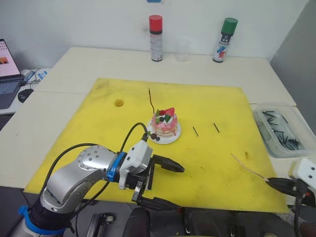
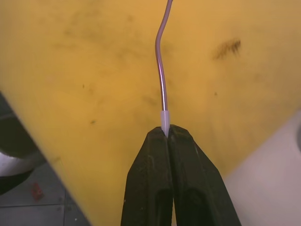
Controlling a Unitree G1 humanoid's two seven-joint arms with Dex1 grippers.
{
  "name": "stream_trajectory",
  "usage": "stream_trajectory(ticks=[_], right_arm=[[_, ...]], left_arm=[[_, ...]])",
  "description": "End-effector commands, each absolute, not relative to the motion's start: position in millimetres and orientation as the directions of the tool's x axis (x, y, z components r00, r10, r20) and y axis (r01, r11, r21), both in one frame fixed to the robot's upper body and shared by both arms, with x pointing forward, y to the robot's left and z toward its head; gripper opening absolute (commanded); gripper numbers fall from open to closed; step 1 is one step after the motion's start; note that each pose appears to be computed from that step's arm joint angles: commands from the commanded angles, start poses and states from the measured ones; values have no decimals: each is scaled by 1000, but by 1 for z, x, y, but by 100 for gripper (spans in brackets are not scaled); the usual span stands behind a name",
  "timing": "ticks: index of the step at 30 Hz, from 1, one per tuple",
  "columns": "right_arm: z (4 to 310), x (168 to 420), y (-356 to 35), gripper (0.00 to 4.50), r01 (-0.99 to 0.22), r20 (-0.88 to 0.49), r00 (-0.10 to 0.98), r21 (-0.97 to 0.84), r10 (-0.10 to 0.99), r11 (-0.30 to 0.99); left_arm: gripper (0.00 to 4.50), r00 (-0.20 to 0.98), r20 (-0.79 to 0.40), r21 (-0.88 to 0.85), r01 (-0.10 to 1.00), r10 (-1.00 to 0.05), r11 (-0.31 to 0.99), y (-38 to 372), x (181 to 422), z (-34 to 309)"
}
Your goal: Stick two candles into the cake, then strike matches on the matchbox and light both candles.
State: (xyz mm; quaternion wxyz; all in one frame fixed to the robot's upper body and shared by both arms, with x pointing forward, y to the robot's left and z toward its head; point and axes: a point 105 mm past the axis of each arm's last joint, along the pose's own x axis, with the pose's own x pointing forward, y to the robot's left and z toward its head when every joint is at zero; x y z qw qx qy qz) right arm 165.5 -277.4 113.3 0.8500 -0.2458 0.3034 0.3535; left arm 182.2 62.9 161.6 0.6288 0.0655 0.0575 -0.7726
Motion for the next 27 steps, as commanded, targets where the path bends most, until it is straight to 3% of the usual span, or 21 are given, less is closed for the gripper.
stream_trajectory(ticks=[1, 11, 14, 19, 23, 27], right_arm=[[114, 158, -284, 4, -783, -711, 536, -219, 454, 581], [97, 152, -285, 4, -777, -744, 505, -170, 438, 607], [94, 155, -288, 67, -769, -748, 513, -183, 421, 613], [102, 159, -281, 234, -785, -728, 518, -198, 448, 587], [125, 160, -271, 234, -803, -707, 527, -232, 472, 550], [138, 155, -268, 234, -823, -763, 491, -248, 421, 510]], left_arm=[[450, -202, -165, 42, 976, -965, -212, 57, 180, 167], [450, -212, -136, 70, 972, -968, -223, 43, 182, 169], [450, -207, -130, 77, 973, -970, -218, 41, 183, 169], [450, -211, -129, 78, 972, -969, -222, 40, 180, 169], [450, -210, -128, 76, 972, -969, -220, 39, 179, 167], [450, -215, -132, 84, 970, -968, -227, 37, 177, 164]])
